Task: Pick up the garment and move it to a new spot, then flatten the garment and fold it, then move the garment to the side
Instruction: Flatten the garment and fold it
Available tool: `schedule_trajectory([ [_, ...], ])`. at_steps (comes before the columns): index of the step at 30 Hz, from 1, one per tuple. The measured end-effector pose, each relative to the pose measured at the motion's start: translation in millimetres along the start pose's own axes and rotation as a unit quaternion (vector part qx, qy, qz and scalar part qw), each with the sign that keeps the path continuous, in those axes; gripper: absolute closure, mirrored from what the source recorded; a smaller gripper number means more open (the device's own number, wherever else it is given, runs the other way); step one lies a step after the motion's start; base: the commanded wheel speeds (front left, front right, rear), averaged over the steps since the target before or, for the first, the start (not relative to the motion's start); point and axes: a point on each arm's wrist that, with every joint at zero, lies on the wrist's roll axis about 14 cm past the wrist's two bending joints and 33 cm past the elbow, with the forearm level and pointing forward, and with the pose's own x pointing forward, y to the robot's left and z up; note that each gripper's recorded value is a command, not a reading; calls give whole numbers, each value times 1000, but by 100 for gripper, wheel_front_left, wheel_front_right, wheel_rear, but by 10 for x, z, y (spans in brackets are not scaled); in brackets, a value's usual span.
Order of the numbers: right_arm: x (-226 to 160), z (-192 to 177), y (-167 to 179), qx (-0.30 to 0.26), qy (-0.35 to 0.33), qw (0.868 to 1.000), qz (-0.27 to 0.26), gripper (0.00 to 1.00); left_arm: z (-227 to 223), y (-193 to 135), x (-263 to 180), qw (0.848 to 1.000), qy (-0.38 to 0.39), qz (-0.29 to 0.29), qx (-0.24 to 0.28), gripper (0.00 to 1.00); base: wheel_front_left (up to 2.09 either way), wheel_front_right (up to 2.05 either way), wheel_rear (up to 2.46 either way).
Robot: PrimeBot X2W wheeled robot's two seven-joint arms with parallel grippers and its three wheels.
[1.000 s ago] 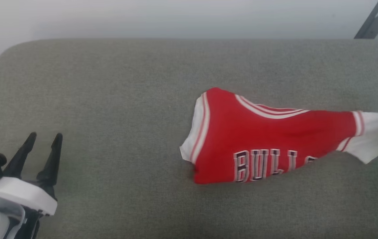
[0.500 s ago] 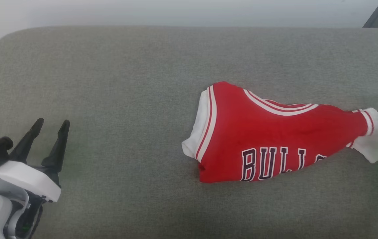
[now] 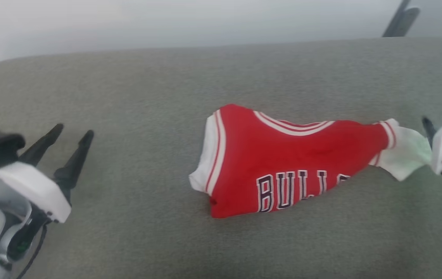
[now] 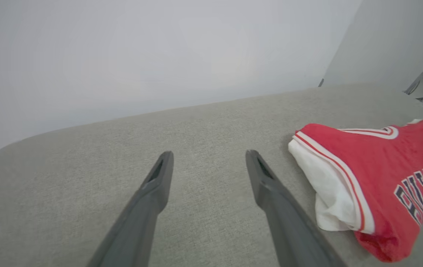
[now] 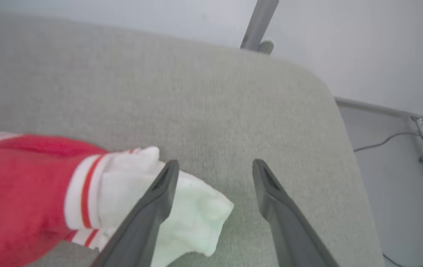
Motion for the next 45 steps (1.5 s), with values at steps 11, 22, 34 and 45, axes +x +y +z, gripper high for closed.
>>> schedule_trajectory([
  [11,-459,582,-56,22,-219,975,-27,0,-9,-645,421,990,92,-106,5,0,0,0,0],
  [22,-777,459,-79,44,-275,958,-69,0,-701,-1070,676,945,288,-155,-19,0,0,0,0],
  [34,-800,229,-115,62,-260,959,-92,0,-1321,-1311,701,894,409,-175,-43,0,0,0,0],
  [45,-749,216,-56,68,-257,960,-88,0,-1354,-1377,694,884,426,-177,-77,0,0,0,0],
])
